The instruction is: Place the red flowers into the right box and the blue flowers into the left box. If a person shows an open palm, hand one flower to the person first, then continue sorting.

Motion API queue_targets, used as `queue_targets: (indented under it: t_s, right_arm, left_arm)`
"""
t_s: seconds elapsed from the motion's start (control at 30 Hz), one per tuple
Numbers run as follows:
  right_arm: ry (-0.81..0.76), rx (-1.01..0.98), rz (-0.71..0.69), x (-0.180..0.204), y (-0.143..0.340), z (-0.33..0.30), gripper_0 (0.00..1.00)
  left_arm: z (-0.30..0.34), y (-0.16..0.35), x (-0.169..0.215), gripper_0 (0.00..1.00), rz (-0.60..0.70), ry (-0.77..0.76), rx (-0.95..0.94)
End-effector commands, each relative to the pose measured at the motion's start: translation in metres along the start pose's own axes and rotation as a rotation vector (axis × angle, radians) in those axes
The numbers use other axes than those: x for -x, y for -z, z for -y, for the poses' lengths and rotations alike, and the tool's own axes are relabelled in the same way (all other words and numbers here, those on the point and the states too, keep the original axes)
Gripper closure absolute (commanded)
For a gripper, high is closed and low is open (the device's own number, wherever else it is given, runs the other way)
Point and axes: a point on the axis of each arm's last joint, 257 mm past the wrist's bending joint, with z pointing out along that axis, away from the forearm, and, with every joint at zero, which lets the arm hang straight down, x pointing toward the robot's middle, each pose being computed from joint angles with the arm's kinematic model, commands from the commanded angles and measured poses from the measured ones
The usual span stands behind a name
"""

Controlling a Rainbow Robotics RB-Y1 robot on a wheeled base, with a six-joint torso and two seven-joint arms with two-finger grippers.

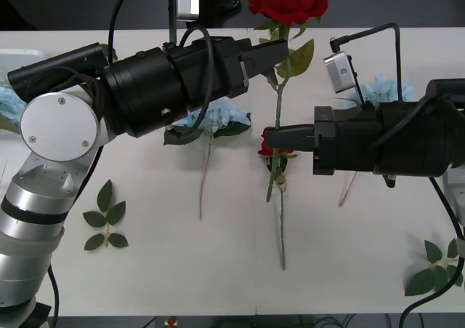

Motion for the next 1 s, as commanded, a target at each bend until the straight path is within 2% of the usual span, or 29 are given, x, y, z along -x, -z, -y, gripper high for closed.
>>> queue_targets:
  t_s: [0.03,0.23,0.5,0.63,0.87,1.0]
  right_arm:
    - [0.019,-0.054,-0.025,0.002,0.027,0.009,1.00]
    - [0.015,-0.176,-0.056,0.000,0.077,0.034,1.00]
    - [-0.014,-0.528,-0.137,-0.007,0.172,0.097,1.00]
    - [-0.039,-0.733,-0.179,-0.011,0.219,0.130,1.00]
    - [-0.110,-1.151,-0.260,-0.025,0.320,0.183,1.00]
    - [-0.193,-1.286,-0.291,-0.040,0.365,0.203,1.00]
  left_arm:
    - [0.001,0.022,0.004,0.04,-0.063,-0.004,-0.012]
    - [-0.013,0.060,-0.008,0.05,-0.184,-0.009,0.005]
    - [-0.055,0.126,-0.030,0.05,-0.412,-0.009,0.117]
    - [-0.088,0.155,-0.048,0.05,-0.521,-0.010,0.227]
    - [-0.161,0.196,-0.082,0.05,-0.694,-0.081,0.528]
    - [-0.185,0.202,-0.101,0.05,-0.746,-0.127,0.638]
